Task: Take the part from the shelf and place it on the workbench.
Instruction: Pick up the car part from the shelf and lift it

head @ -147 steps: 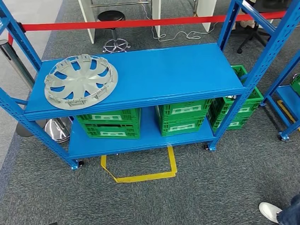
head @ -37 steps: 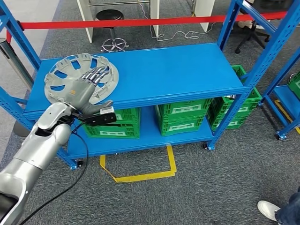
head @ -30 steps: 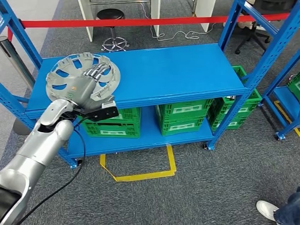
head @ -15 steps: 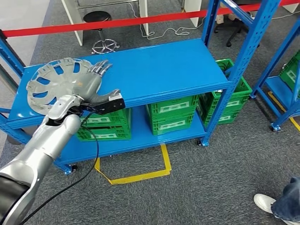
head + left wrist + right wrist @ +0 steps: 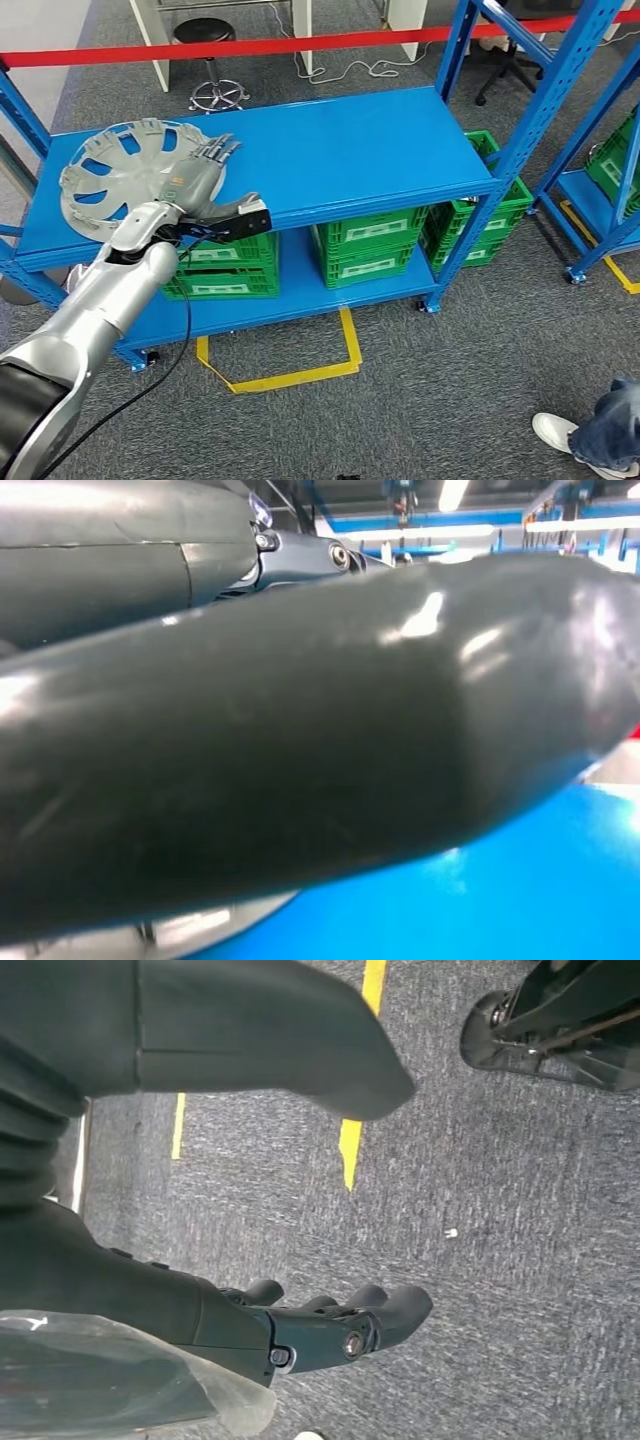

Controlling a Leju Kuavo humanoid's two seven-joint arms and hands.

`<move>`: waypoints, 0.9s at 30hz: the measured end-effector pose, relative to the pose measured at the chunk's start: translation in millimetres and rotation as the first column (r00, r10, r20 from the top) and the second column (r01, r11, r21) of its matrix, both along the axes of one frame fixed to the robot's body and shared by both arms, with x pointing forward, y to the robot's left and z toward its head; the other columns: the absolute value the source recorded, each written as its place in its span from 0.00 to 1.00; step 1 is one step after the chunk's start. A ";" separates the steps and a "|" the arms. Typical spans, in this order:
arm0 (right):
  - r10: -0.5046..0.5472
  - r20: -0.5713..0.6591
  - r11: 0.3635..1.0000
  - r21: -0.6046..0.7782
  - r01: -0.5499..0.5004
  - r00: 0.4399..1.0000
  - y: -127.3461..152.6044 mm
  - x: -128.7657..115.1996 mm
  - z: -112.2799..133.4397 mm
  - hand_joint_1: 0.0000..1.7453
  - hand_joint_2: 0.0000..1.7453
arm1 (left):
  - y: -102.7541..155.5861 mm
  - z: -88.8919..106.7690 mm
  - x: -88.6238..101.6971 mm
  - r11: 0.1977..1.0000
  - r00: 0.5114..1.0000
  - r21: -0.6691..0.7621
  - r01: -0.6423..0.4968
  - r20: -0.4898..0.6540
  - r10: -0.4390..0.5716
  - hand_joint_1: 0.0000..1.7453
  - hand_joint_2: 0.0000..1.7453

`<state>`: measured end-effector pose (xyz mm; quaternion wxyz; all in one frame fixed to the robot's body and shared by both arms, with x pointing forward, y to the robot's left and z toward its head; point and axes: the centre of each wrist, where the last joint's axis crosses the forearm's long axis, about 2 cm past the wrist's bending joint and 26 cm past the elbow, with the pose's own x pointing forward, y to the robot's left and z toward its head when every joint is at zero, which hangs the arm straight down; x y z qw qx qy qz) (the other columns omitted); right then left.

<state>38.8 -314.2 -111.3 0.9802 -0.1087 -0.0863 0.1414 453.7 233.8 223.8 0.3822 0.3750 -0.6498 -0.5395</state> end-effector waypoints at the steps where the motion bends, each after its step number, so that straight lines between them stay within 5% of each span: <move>1: 0.001 -0.001 1.000 0.000 -0.001 1.000 0.0 -0.1 0.0 0.00 0.00 | -0.8 -1.3 -0.2 1.000 1.000 0.004 -0.003 -0.004 0.003 0.00 0.00; 8: -0.003 -0.037 1.000 0.006 0.003 0.999 2.0 -1.3 -0.3 0.00 0.00 | 2.7 -3.0 3.1 0.996 0.997 0.045 -0.079 0.000 0.079 0.00 0.00; 12: -0.003 -0.057 1.000 0.019 0.004 0.998 4.5 -2.7 -0.6 0.00 1.00 | 16.0 -6.6 5.8 0.989 0.991 0.063 -0.131 -0.012 0.132 0.00 0.00; 18: -0.005 -0.038 0.998 0.066 0.007 0.999 7.1 -6.7 -1.1 0.00 1.00 | 38.7 -25.0 2.9 0.978 0.980 0.102 -0.185 -0.059 0.191 0.00 0.00; 27: -0.008 -0.028 0.996 0.086 0.011 1.000 11.6 -5.9 -1.2 0.00 1.00 | 45.2 -25.2 4.3 0.974 0.975 0.099 -0.205 -0.062 0.212 0.00 0.00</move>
